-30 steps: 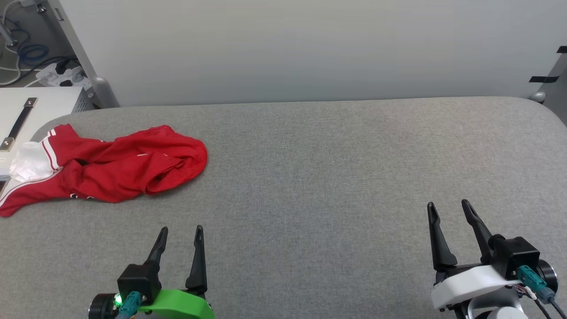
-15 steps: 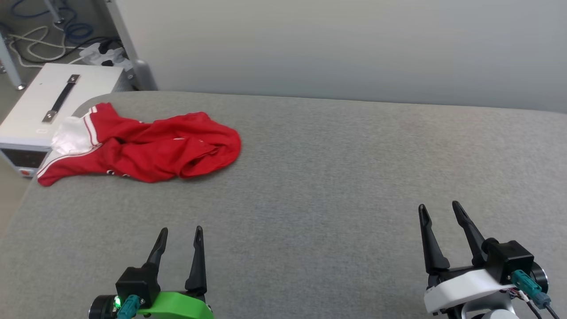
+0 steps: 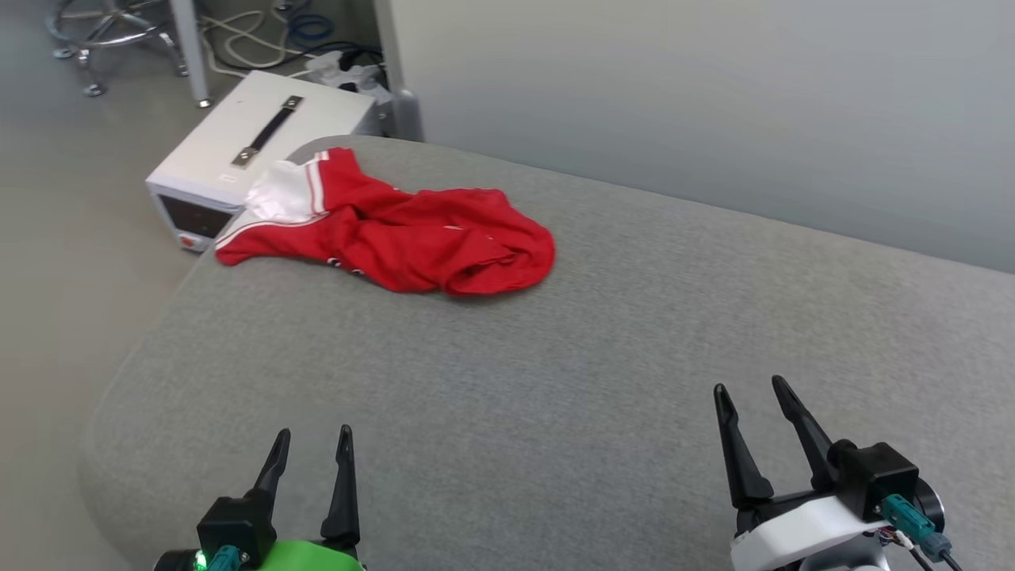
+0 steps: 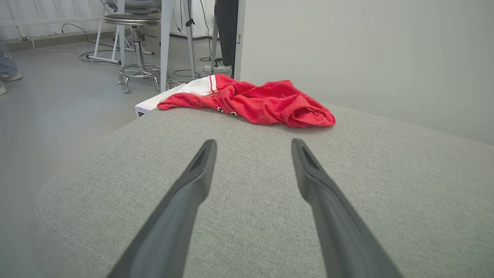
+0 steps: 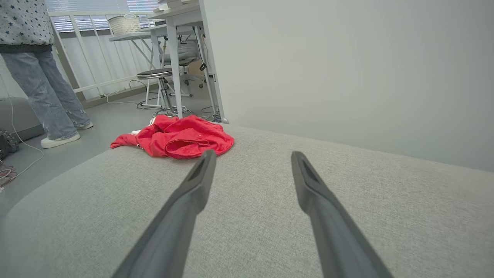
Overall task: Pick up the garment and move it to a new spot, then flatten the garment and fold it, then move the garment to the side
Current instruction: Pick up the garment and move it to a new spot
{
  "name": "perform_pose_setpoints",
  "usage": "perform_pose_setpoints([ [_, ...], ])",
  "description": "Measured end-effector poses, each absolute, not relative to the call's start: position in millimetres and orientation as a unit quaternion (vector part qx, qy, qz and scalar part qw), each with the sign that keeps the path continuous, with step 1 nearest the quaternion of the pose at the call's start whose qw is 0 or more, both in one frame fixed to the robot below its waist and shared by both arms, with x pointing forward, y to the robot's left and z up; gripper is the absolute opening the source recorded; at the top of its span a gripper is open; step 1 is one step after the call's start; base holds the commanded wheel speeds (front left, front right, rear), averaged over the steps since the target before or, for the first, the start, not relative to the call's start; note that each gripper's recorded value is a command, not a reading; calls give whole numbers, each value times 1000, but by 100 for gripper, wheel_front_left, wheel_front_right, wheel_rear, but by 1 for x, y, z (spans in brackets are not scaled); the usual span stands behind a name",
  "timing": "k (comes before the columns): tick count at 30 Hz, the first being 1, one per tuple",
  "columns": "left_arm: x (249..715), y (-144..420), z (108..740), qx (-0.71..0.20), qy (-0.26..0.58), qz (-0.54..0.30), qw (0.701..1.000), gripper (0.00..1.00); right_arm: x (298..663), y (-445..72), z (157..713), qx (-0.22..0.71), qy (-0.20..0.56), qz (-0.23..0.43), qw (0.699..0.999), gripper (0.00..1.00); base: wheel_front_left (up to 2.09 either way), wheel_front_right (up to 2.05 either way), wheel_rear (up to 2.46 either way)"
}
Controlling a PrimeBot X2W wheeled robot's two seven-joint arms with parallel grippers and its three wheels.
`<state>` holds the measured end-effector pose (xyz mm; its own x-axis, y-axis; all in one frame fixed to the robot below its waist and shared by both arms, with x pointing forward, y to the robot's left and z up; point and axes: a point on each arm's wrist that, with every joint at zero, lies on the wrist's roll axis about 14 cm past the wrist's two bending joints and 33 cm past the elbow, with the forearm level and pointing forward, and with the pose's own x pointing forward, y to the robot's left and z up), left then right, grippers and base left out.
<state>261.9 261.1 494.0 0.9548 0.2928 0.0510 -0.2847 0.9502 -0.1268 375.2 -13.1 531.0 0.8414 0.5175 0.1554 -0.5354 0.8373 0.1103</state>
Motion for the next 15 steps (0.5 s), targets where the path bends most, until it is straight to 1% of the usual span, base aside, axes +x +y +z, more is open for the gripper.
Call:
perform_pose_setpoints([
  [7,238,278,495,-60,-41,183,981,100,371,17,534,74,-59,319,943,100,0,0,0],
  [15,230,285,495,-59,-43,198,978,100,370,28,533,74,-58,334,938,100,0,0,0],
])
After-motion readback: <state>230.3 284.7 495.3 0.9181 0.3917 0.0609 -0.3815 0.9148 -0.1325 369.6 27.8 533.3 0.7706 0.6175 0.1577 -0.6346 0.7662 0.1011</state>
